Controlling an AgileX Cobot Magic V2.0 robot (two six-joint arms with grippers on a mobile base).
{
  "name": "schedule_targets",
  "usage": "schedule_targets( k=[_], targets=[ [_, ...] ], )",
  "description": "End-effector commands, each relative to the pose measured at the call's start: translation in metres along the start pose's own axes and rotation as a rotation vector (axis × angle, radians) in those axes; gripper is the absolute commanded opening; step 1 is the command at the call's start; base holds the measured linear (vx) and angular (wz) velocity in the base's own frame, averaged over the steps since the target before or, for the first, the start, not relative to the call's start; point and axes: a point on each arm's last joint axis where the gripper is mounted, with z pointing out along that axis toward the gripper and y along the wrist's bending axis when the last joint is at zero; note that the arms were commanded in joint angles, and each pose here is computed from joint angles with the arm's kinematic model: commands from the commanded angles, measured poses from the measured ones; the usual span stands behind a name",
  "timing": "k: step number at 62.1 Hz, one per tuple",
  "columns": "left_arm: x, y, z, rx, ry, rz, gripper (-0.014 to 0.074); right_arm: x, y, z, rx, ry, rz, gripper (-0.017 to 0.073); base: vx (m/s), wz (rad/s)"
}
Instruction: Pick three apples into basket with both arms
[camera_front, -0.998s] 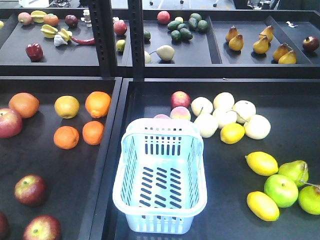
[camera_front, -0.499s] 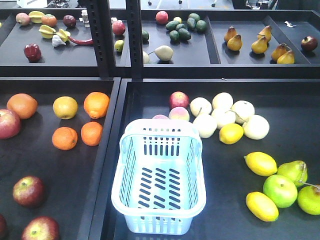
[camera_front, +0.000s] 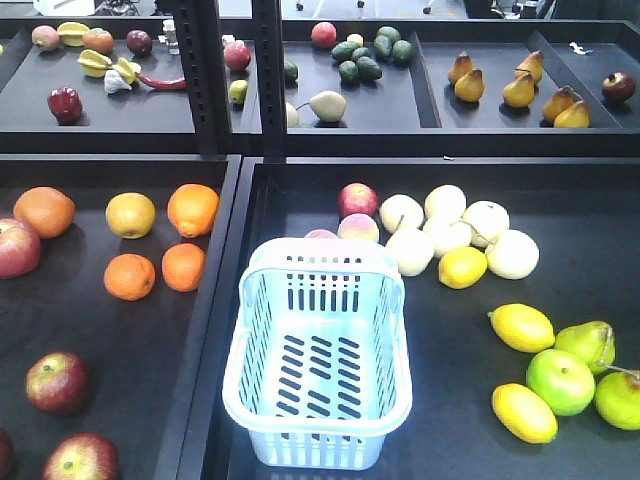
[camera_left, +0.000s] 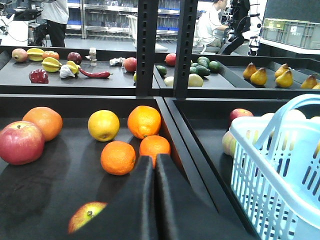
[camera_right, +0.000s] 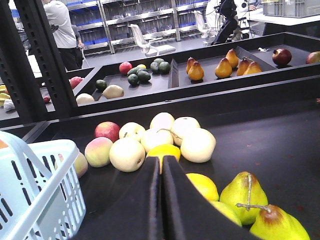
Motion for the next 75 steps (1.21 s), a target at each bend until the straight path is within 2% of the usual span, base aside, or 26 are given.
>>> schedule_targets(
  k=[1,16,36,66,71,75],
  targets=[
    [-0.017,-0.002,-0.003,0.017,-0.121,-0.004,-0.0006,-0.003,0.0,0.0,-0.004,-0.074,-0.014,-0.0005,0.0,0.0],
    [-0.025,-0.003,-0.005,0.026,-0.217,-0.014,-0.0006,-0.003,0.0,0.0,-0.004,-0.074,-0.014,-0.0005,0.0,0.0],
    [-0.03,-0.003,-0.006,0.032,-0.275,-0.016,-0.0006,-0.003,0.0,0.0,-0.004,-0.074,-0.014,-0.0005,0.0,0.0],
    [-0.06,-0.005,-0.02,0.062,-0.617,-0.018,-0.0006,-0.003,0.0,0.0,-0.004,-0.074,-0.014,-0.0005,0.0,0.0],
    [-0.061,-0.005,-0.021,0.073,-0.629,-0.046,-0.0006,-0.003,0.0,0.0,-0.004,-0.074,-0.014,-0.0005,0.0,0.0],
    [-0.062,-0.005,-0.021,0.096,-0.631,-0.115,-0.0006,-0.003,0.0,0.0,-0.004,-0.074,-0.014,-0.0005,0.0,0.0]
  ],
)
